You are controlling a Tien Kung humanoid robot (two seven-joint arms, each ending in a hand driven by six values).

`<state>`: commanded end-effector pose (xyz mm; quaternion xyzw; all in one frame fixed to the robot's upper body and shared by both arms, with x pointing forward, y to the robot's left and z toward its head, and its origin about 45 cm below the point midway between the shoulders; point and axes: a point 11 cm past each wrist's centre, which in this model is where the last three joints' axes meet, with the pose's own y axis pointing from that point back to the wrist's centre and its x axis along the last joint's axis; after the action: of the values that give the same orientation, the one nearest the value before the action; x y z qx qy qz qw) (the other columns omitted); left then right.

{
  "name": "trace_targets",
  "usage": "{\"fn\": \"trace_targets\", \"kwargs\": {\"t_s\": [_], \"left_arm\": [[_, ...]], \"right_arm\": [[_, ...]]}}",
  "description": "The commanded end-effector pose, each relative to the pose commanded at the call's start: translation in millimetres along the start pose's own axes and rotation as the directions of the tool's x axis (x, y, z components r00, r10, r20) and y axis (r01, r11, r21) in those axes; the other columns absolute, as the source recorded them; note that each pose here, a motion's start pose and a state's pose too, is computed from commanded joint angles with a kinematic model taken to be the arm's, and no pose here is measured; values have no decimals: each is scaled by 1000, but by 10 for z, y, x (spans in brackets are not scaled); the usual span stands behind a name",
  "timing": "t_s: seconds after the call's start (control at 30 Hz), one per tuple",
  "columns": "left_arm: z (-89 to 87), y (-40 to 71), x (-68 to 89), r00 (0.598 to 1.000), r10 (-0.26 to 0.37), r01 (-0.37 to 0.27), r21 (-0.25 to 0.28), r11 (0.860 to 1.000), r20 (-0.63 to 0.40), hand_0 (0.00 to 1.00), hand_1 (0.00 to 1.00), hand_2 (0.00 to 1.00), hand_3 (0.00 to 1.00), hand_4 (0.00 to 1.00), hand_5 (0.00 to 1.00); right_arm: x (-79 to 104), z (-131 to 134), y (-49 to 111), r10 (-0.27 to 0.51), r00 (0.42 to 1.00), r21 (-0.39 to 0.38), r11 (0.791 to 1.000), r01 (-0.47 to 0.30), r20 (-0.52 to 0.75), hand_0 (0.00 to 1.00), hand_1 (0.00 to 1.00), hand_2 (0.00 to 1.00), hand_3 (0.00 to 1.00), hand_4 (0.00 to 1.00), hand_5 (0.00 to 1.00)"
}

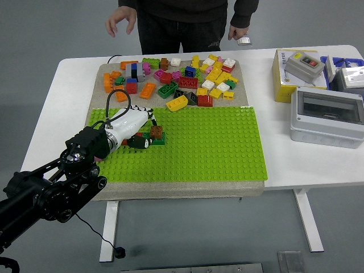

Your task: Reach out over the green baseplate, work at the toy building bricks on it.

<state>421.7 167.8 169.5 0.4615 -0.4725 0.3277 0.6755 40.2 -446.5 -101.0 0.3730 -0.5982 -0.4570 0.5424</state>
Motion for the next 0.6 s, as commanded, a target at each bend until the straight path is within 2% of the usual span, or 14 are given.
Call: {"fn": "trace_targets", "kwargs": {"t_s": [0.6], "left_arm": [[46,27,36,1000,8,-8,-10,1000,0,998,950,970,691,683,264]], "right_arm": [[8,16,-2,1,1000,-4,1000,-1,0,693,610,577,695,365,873]]}}
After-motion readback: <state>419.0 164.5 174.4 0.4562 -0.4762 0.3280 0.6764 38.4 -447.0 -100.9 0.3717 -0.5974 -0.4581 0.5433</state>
